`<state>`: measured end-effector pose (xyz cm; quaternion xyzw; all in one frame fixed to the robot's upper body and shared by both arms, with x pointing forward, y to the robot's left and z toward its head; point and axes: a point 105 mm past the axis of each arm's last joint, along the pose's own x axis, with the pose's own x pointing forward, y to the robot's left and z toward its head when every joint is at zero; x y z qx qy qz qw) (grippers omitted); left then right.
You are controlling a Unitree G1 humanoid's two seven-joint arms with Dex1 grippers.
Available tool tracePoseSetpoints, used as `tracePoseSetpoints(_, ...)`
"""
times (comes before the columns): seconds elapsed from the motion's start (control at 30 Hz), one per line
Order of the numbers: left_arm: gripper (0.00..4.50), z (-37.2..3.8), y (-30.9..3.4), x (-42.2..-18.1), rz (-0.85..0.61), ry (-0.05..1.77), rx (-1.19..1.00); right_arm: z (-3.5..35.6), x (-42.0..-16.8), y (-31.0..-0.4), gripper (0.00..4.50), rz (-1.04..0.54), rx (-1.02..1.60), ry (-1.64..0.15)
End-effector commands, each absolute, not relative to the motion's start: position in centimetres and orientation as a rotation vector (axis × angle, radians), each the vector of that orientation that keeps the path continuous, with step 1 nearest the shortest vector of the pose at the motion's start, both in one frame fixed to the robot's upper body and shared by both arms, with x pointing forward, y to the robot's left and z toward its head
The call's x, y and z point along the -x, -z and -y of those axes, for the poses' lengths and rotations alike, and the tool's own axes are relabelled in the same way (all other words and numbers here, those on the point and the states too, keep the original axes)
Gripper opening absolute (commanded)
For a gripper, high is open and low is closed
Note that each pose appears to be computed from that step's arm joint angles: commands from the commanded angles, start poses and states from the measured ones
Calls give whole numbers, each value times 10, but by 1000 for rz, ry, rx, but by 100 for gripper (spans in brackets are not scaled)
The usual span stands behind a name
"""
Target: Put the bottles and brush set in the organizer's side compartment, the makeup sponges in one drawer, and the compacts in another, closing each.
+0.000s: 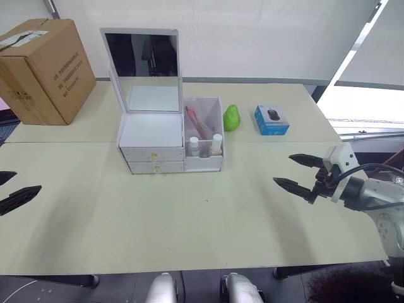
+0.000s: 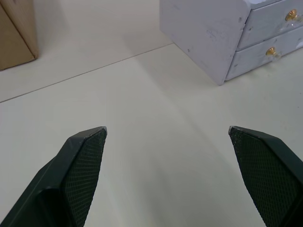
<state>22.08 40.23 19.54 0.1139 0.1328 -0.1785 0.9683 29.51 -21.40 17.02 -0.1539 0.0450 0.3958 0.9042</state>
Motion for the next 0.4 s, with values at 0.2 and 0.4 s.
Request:
tracePoseSetpoints(0.2, 443, -398, -207, -222, -247, 362, -271, 214, -296, -183, 450, -59, 344, -813)
tracePoseSetpoints(0.4, 443, -398, -208, -223, -239, 354, -258, 210, -298, -185, 450, -54, 344, -824)
